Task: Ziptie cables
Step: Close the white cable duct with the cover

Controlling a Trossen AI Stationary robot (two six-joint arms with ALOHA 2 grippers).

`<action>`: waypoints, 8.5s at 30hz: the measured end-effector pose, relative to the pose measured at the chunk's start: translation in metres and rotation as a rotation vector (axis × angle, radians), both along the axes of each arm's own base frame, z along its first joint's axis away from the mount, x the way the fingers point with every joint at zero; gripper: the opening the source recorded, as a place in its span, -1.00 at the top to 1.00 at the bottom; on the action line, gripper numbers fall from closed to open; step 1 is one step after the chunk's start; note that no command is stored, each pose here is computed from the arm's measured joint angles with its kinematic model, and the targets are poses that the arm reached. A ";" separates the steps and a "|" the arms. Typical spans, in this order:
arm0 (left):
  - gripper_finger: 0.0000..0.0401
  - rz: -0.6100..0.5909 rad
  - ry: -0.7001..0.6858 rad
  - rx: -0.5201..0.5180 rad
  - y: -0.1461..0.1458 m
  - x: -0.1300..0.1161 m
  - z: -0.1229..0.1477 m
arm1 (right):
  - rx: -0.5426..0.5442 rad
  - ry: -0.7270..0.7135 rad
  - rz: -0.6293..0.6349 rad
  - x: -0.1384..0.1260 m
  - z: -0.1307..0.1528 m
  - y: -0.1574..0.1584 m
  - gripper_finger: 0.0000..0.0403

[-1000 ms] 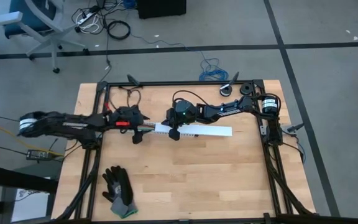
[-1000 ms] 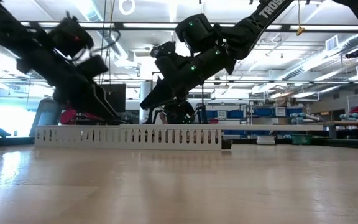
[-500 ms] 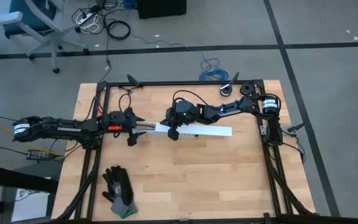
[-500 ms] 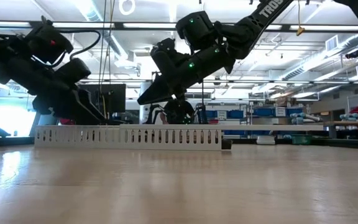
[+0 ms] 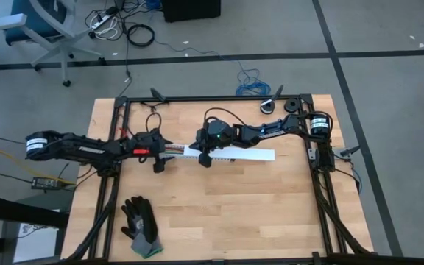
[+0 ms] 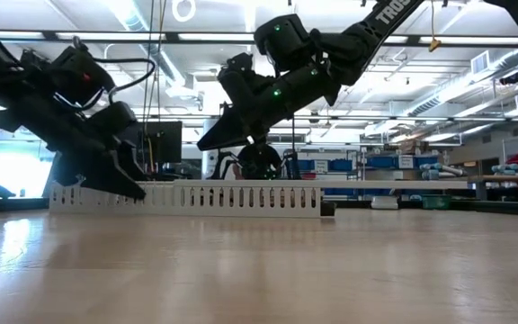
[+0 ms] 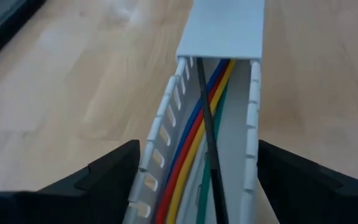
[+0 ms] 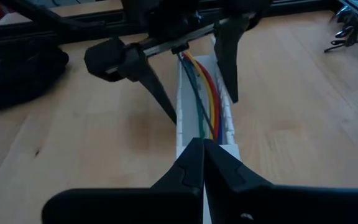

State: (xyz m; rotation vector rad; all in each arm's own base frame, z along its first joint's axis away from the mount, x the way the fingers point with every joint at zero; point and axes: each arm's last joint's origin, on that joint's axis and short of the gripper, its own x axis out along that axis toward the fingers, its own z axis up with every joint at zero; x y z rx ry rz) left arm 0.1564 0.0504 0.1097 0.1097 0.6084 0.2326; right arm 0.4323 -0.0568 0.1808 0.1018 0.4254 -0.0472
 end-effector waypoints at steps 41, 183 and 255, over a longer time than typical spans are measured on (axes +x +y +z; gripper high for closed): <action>-0.18 -0.055 -0.055 -0.064 0.000 0.009 -0.003 | -0.065 0.057 0.085 0.047 -0.004 -0.013 1.00; -0.55 -0.007 -0.056 -0.198 -0.002 0.004 0.006 | -0.084 0.064 0.186 0.063 0.036 -0.016 1.00; -0.09 0.075 -0.028 -0.212 -0.013 -0.033 -0.004 | 0.042 0.056 0.170 0.093 -0.042 -0.012 1.00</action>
